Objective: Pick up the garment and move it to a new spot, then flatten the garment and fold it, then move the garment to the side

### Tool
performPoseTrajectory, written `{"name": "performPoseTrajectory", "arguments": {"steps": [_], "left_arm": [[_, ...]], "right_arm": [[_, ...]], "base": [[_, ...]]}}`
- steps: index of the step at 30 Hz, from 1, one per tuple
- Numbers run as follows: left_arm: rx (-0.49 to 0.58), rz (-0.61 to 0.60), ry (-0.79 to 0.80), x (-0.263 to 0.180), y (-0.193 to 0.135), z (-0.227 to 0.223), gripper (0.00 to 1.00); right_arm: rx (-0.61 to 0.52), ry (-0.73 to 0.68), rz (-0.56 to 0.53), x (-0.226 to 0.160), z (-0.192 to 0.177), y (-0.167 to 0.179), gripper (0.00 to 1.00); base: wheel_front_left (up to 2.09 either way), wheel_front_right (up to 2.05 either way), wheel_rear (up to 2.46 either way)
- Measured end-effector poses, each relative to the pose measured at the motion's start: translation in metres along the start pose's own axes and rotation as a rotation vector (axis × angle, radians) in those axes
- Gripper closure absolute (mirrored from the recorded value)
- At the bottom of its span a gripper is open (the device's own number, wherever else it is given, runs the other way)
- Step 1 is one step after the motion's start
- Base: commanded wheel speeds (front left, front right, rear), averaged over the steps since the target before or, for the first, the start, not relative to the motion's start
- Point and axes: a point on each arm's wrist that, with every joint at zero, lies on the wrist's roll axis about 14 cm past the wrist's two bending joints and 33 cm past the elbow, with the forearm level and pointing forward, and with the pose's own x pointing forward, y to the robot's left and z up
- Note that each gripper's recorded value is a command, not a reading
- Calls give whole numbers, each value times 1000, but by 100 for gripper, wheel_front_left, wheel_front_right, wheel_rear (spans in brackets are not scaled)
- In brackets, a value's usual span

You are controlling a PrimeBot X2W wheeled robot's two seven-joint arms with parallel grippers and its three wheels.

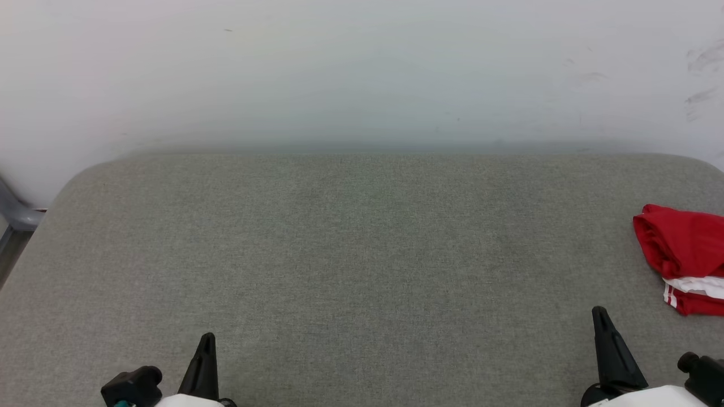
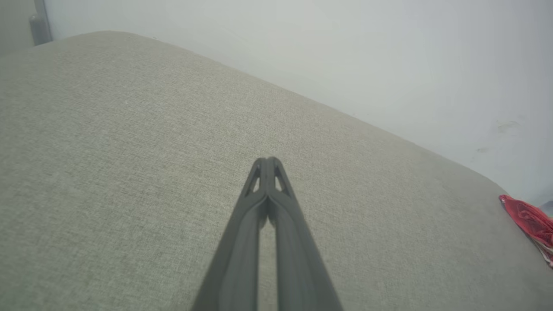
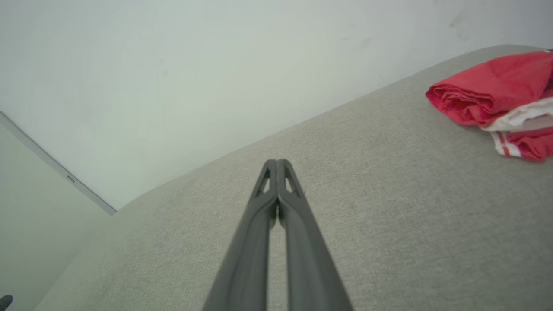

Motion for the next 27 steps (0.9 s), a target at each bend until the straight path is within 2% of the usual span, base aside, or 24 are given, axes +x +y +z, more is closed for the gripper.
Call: {"name": "performPoseTrajectory", "arguments": {"steps": [27], "left_arm": [[-428,8,41,20,0,3,100]], "right_arm": [[388,16,-48,17,1,-8,100]], "base": [[0,0,0]]}}
